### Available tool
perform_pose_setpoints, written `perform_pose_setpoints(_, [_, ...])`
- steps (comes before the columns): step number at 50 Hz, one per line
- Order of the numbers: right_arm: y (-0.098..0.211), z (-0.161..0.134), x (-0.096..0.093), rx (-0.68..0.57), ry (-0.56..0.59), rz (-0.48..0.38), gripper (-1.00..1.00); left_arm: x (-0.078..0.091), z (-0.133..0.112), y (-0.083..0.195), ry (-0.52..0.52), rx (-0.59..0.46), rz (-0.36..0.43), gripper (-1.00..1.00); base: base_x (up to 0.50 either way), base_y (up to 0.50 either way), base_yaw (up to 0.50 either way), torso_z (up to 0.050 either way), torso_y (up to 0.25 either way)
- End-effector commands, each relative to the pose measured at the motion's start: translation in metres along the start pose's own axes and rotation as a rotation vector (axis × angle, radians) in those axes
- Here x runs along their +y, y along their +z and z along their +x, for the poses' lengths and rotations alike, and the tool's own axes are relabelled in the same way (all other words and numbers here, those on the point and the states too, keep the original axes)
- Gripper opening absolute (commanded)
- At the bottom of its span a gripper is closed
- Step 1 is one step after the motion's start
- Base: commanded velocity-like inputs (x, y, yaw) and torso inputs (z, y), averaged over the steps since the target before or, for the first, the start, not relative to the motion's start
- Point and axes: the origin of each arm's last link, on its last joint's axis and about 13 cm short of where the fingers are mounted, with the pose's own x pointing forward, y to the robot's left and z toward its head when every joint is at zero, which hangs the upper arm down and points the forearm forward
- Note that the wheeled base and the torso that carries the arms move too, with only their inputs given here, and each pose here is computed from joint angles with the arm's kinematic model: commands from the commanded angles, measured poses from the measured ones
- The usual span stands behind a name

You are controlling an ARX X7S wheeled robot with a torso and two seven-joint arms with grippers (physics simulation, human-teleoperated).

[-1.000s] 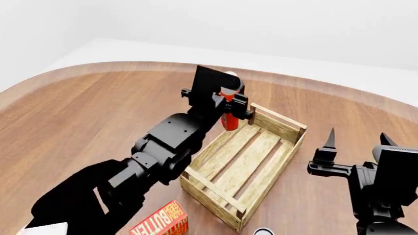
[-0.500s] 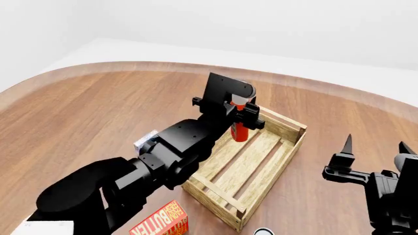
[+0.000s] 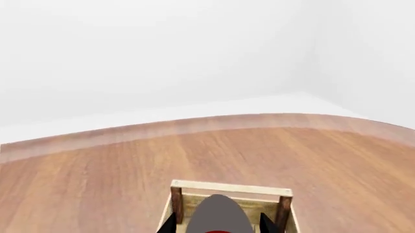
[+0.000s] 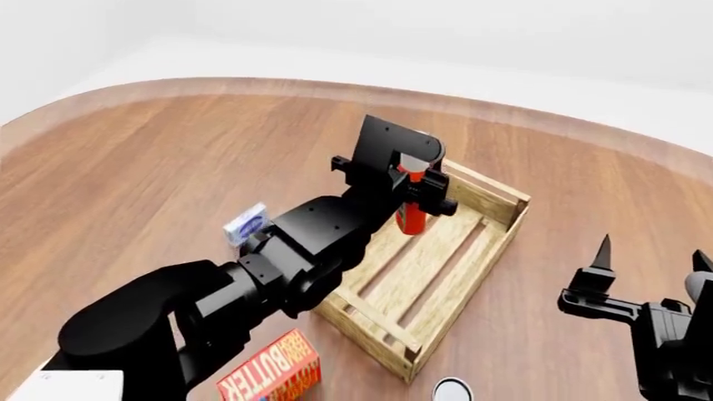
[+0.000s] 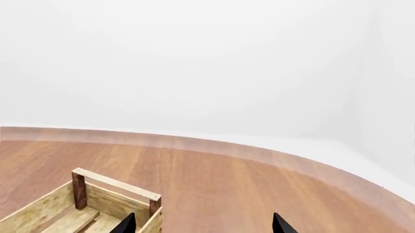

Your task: Pick up the ketchup, and put it in the wooden tray.

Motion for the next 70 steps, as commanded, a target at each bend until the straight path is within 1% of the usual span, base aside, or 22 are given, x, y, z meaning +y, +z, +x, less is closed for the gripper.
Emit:
perform_pose_setpoints(1, [0.000,-0.001,0.000,0.001,-0.007,0.002,1.00,0.000,0.002,0.007,0.006,-0.019,-0.005,-1.00,0.00,0.00,0.00,0.000,-0.154])
perform_pose_setpoints(17, [0.000,-0.001,0.000,0.003,-0.008,0.001,1.00,0.000,0.003,0.013,0.015,-0.039,-0.037,-1.00,0.00,0.00,0.00,0.000,-0.155])
perform_pose_setpoints(28, [0.000,-0.001,0.000,0.002,-0.010,0.002,1.00,-0.001,0.003,0.017,0.018,-0.056,-0.033,-1.00,0.00,0.00,0.00,0.000,-0.155])
perform_pose_setpoints(34, [0.000,-0.001,0.000,0.002,-0.011,0.001,1.00,-0.001,0.004,0.020,0.018,-0.070,-0.018,-1.00,0.00,0.00,0.00,0.000,-0.154])
perform_pose_setpoints(52, [0.000,-0.001,0.000,-0.001,-0.007,0.001,1.00,-0.001,0.005,0.024,0.025,-0.106,0.066,-1.00,0.00,0.00,0.00,0.000,-0.155])
perform_pose_setpoints(63, [0.000,-0.001,0.000,-0.003,-0.008,0.002,1.00,-0.003,0.004,0.024,0.017,-0.113,0.068,-1.00,0.00,0.00,0.00,0.000,-0.155])
perform_pose_setpoints(70, [0.000,-0.001,0.000,-0.002,-0.010,0.002,1.00,-0.002,0.004,0.020,0.019,-0.115,0.067,-1.00,0.00,0.00,0.00,0.000,-0.004])
